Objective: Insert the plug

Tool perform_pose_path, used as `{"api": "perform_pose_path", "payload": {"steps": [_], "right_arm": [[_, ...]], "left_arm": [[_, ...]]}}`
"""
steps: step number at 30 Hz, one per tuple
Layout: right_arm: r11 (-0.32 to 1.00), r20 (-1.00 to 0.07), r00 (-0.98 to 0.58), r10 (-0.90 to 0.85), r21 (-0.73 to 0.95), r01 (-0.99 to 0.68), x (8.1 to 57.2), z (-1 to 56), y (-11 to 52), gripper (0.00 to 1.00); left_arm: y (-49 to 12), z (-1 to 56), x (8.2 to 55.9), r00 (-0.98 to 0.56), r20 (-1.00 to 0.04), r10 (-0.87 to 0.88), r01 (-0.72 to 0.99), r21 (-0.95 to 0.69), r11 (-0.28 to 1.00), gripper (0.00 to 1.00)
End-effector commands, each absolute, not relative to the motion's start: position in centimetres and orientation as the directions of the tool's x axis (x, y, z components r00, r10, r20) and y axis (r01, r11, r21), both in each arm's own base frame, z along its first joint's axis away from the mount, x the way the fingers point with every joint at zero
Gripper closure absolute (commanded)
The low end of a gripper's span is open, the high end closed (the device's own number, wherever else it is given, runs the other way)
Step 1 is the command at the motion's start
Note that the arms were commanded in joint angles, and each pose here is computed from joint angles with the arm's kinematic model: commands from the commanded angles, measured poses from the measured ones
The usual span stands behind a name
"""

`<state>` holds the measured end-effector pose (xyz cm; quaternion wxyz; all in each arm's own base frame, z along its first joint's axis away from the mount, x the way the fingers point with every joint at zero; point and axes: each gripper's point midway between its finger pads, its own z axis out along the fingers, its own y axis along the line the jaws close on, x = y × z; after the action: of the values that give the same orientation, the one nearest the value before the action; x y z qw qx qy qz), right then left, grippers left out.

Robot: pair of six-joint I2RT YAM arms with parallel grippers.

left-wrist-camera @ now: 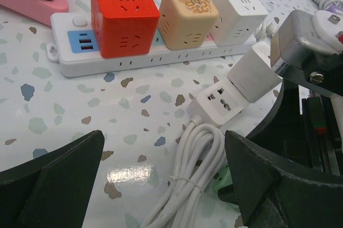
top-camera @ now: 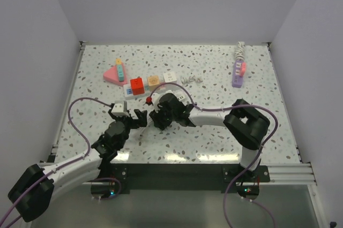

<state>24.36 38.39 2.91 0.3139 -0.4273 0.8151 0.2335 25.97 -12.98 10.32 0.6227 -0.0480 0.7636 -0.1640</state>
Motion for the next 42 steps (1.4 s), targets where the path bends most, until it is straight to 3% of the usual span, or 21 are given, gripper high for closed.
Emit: {"api": "perform_pose_path", "payload": {"steps": [1, 2, 4, 12, 17, 23, 42], "right_arm": [[0.558, -0.703, -0.437, -0.561, 0.068, -0.827, 24.8, 3.4, 37.4, 0.75], [0.564, -0.703, -0.442, -0.558, 0.069, -0.823, 24.7, 3.5, 37.2, 0.91], [0.585, -0.722, -0.448, -0.527, 0.074, -0.808, 24.9, 4.9, 37.1, 1.00], [0.635, -0.782, -0.454, -0.427, 0.099, -0.766, 25.2, 9.7, 36.8, 1.00], [0.693, -0.858, -0.409, -0.309, 0.091, -0.715, 26.5, 14.1, 36.0, 1.00], [0.767, -0.925, -0.355, -0.135, 0.129, -0.629, 28.0, 17.7, 35.1, 1.00], [0.724, -0.932, -0.357, 0.057, 0.285, -0.628, 27.2, 19.2, 36.1, 1.00]], "left_arm": [[-12.5, 12.7, 26.8, -0.152, -0.935, -0.321, 0.105, -0.338, 0.935, 0.00], [-12.5, 12.8, 26.8, -0.144, -0.934, -0.326, 0.107, -0.343, 0.933, 0.00], [-12.8, 13.0, 26.7, -0.143, -0.935, -0.325, 0.129, -0.343, 0.931, 0.00], [-14.3, 13.1, 26.2, -0.136, -0.952, -0.275, 0.246, -0.302, 0.921, 0.00], [-17.5, 14.5, 24.1, -0.105, -0.951, -0.290, 0.479, -0.303, 0.824, 0.00], [-20.0, 15.5, 23.3, -0.146, -0.938, -0.315, 0.580, -0.340, 0.740, 0.00], [-23.6, 17.8, 24.1, -0.220, -0.829, -0.514, 0.639, -0.521, 0.566, 0.00]]}}
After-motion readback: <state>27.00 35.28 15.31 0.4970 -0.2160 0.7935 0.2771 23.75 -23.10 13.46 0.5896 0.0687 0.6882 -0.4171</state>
